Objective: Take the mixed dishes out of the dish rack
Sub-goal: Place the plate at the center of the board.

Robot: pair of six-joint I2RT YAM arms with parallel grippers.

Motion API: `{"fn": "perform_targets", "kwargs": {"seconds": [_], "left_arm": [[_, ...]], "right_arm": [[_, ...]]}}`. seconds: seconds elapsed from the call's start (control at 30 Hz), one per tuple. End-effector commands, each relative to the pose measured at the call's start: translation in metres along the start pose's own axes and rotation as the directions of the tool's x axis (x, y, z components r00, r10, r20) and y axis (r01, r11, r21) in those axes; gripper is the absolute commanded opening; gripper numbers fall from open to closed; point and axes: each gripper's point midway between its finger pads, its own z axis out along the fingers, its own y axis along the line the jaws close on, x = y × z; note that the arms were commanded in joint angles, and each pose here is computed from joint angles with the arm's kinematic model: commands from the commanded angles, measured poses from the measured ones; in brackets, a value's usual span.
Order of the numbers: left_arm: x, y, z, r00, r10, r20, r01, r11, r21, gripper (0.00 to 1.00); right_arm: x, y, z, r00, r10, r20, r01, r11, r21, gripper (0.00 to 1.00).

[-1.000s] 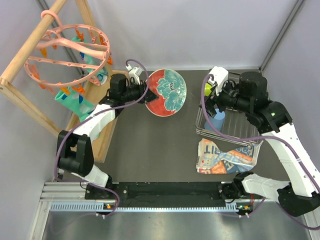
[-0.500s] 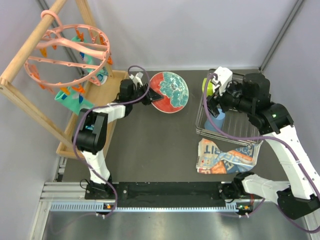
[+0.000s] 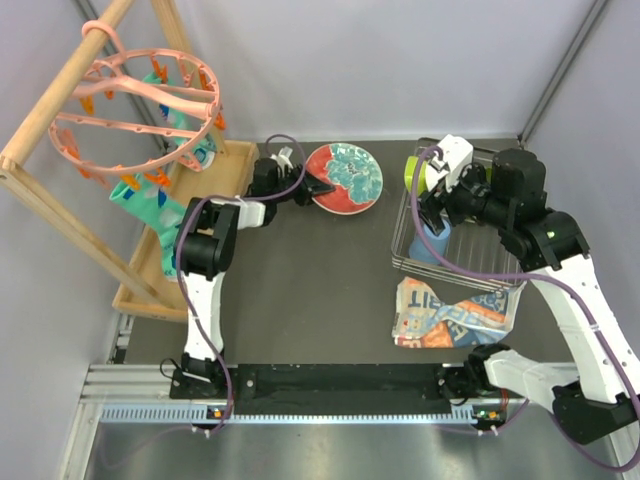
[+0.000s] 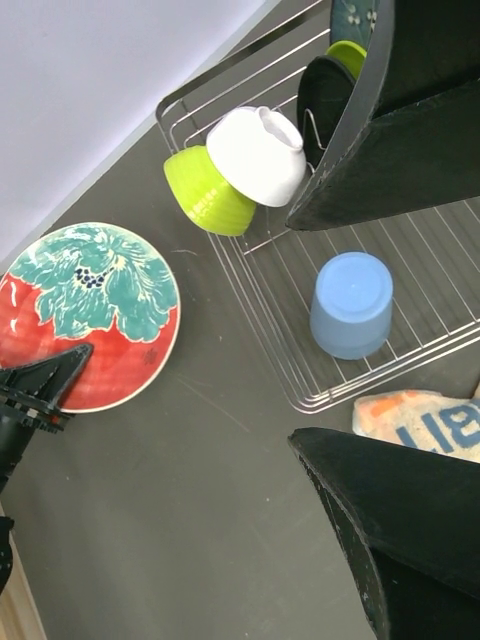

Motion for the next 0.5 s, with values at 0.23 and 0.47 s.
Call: {"fn": "perform_targets", "kwargs": {"seconds": [0.23,0.47], "left_arm": [[-0.049,-0.061,0.013,0.988,0.140,0.067,-0.151,0.968,0.199,0.00],[-0.056,-0.051,0.019,0.990,0.126,0.060,-0.134,0.977,0.166,0.00]], "right_arm": [[-0.001,-0.005,-0.008,1.000,-0.012,0.028,0.011,1.000,0.027,0.79],[-0.002,-0.005,-0.009,1.000,-0.010,0.025,0.009,1.000,0.024,0.79]]}}
